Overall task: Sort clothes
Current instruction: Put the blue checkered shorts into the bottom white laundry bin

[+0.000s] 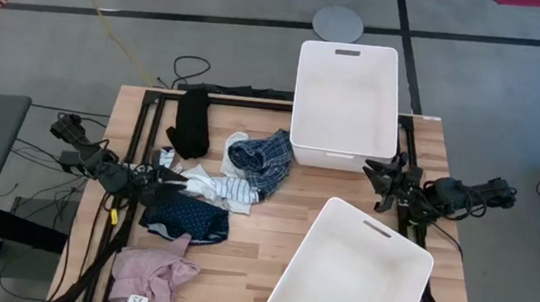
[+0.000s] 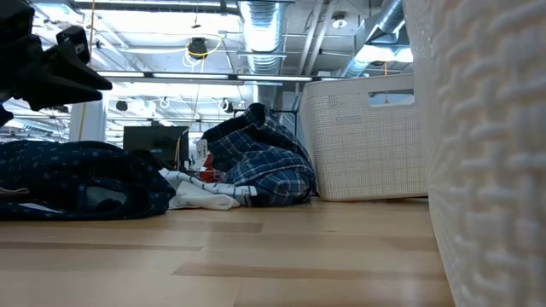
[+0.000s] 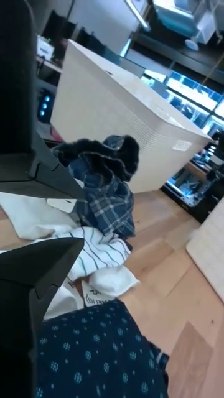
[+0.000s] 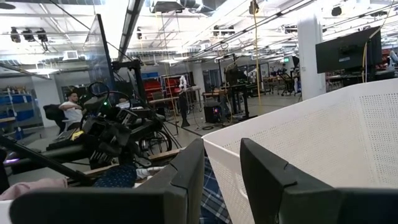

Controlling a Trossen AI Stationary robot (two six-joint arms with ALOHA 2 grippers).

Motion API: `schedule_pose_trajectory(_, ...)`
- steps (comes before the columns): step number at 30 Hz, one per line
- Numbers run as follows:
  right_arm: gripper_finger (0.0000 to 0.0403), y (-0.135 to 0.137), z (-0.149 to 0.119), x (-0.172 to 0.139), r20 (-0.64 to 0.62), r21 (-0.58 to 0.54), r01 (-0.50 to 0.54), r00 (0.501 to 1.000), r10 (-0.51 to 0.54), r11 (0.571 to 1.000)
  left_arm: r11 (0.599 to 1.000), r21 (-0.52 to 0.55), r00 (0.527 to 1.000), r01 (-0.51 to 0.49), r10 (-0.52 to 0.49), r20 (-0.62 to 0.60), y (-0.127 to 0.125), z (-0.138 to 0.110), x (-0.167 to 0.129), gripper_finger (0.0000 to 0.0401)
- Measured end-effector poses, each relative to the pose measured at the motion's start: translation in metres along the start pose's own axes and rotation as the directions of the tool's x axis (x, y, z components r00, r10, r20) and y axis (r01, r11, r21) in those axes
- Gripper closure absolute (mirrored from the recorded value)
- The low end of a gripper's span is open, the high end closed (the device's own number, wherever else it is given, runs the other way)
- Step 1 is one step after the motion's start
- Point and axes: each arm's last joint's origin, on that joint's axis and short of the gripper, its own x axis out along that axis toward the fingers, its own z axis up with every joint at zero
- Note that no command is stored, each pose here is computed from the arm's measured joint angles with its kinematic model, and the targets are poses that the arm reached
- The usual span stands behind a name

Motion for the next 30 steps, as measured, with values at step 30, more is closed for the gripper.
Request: schedule_pose_trajectory(30, 0.0280, 0.0000, 0.0001, 0.0000, 0.000, -0.001, 0.000, 1.000, 0.000, 1.000, 0.999, 0.034, 1.000, 0.010, -0.010, 0.011, 0.0000, 0.0005, -0.0001, 0.0296)
